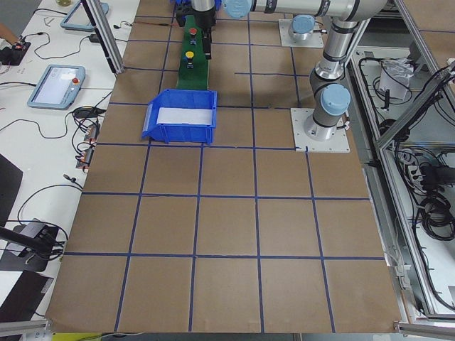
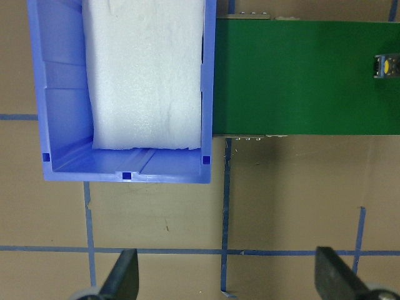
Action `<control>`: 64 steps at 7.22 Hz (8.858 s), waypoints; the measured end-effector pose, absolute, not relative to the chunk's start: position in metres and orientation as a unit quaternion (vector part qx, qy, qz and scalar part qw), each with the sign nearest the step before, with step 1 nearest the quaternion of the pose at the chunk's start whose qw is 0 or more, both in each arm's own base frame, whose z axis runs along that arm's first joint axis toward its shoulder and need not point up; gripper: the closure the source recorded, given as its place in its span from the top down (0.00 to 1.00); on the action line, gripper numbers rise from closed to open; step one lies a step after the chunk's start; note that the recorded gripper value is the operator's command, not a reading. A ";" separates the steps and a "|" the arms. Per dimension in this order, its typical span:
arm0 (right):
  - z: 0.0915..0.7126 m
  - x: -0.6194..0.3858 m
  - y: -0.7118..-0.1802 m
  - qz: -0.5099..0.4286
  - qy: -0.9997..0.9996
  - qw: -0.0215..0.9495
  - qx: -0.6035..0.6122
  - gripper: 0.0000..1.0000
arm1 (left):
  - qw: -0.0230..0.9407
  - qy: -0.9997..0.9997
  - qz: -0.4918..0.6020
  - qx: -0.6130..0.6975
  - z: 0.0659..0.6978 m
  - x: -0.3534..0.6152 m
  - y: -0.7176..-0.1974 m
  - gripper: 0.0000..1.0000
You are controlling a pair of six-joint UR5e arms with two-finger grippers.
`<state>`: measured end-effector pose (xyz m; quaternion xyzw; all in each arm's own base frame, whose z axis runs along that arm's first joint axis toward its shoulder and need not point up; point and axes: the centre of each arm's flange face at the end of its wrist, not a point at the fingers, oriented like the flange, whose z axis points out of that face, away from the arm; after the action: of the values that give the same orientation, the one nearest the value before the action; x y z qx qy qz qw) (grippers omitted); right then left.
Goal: Transport two buttons from left to right
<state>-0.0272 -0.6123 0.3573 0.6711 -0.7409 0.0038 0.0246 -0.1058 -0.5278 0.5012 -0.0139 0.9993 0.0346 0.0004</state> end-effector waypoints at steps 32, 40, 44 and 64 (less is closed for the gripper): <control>0.308 -0.021 -0.632 0.010 -0.673 0.023 0.739 0.98 | 0.011 0.999 0.037 -0.013 0.498 -0.104 -0.527 1.00; 0.286 -0.015 -0.621 0.027 -0.703 0.014 0.710 1.00 | 0.011 0.999 0.037 -0.013 0.497 -0.104 -0.527 1.00; 0.285 -0.014 -0.618 0.031 -0.728 0.018 0.684 1.00 | 0.011 0.999 0.037 -0.013 0.497 -0.104 -0.528 1.00; 0.331 -0.025 -0.614 0.045 -0.710 0.069 0.699 0.08 | 0.011 0.999 0.036 -0.013 0.498 -0.104 -0.528 1.00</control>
<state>-0.0254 -0.6143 0.3314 0.6990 -0.7104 0.0450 0.0688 -0.1036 -0.5284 0.4976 -0.0132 0.9992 0.0361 0.0112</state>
